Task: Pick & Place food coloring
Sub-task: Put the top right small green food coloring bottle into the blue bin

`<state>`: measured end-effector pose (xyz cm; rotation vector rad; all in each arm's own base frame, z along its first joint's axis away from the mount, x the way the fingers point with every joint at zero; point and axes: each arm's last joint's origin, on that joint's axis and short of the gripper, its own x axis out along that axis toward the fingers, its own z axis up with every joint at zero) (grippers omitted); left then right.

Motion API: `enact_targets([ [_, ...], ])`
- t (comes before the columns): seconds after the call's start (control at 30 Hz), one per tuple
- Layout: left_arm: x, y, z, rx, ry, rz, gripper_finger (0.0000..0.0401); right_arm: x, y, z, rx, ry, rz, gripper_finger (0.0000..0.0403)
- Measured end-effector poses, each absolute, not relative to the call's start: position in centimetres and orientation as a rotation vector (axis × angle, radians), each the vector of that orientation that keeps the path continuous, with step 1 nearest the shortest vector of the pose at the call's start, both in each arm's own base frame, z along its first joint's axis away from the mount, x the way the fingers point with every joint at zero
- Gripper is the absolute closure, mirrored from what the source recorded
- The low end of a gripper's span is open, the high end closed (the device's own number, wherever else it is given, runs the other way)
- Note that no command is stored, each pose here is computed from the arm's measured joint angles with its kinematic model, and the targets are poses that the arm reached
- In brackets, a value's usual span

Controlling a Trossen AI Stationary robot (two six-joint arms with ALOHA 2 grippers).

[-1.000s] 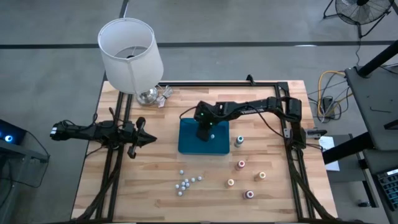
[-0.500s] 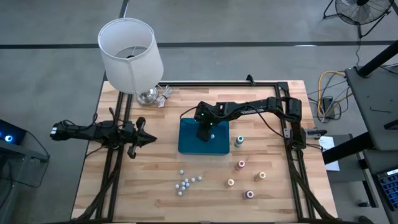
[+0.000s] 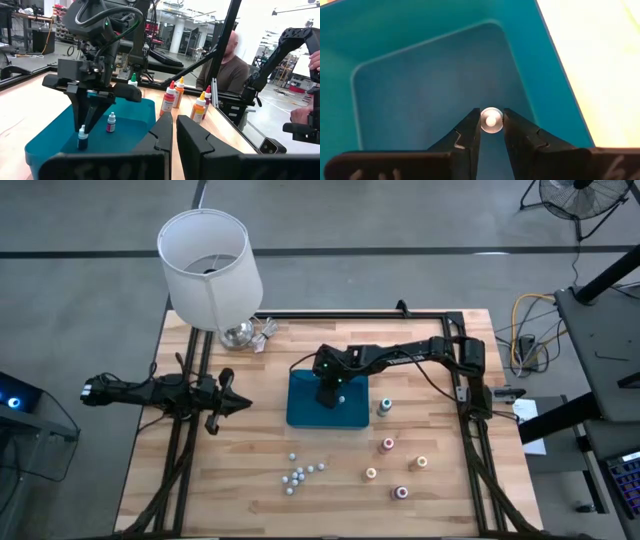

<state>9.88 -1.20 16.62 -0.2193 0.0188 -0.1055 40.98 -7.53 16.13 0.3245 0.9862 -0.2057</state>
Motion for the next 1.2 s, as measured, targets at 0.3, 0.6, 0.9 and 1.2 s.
enact_targets([
  [0.3,9.9,-1.2,16.6,-0.219,0.019,-0.105,0.0401,41.0,-7.5,16.1,0.321,0.987,-0.202,0.0359],
  [0.6,9.9,-1.2,16.6,-0.219,0.019,-0.106,0.0401,41.0,-7.5,16.1,0.321,0.989,-0.203,0.0363],
  [0.9,9.9,-1.2,16.6,-0.22,0.019,-0.105,0.0401,40.9,-7.4,16.2,0.325,0.994,-0.201,0.0364],
  [1.2,9.9,-1.2,16.6,-0.219,0.019,-0.105,0.0401,40.1,-6.7,18.6,0.318,0.978,-0.185,0.0364],
])
